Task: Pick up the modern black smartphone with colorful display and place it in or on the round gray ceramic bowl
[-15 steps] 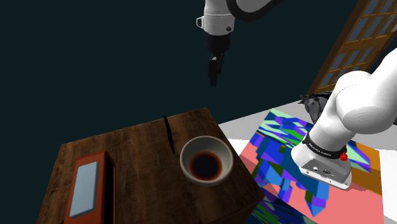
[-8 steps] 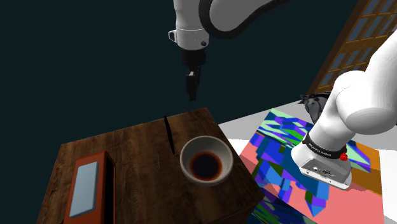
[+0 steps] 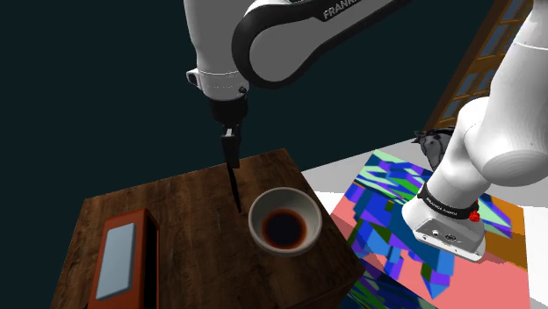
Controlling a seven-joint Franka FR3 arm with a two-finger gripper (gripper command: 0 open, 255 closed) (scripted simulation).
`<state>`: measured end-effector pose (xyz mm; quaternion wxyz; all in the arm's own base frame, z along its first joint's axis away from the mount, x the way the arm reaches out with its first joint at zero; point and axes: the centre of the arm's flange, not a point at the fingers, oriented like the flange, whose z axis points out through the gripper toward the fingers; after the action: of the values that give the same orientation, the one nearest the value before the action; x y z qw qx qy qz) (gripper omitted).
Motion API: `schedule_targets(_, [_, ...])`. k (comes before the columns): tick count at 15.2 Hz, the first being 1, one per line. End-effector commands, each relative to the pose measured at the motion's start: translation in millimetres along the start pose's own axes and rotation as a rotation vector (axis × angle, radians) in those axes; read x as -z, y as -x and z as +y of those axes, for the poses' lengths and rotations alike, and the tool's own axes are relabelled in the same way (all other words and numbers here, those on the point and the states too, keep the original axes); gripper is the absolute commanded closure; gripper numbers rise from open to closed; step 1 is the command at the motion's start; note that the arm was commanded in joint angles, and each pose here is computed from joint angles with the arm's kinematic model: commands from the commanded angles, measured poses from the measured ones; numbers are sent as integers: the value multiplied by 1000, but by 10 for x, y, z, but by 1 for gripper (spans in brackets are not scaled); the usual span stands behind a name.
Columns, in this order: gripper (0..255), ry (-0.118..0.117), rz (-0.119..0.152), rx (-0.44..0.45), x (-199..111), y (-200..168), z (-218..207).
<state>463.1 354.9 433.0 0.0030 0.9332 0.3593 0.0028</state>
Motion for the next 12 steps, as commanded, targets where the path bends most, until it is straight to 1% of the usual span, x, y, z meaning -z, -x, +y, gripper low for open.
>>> schedule_targets(1, [0, 1, 4, 46, -63, -148, -206])
schedule_targets(8, [0, 1, 4, 46, -433, -149, -205])
schedule_targets(12, [0, 1, 4, 46, -463, -150, -205])
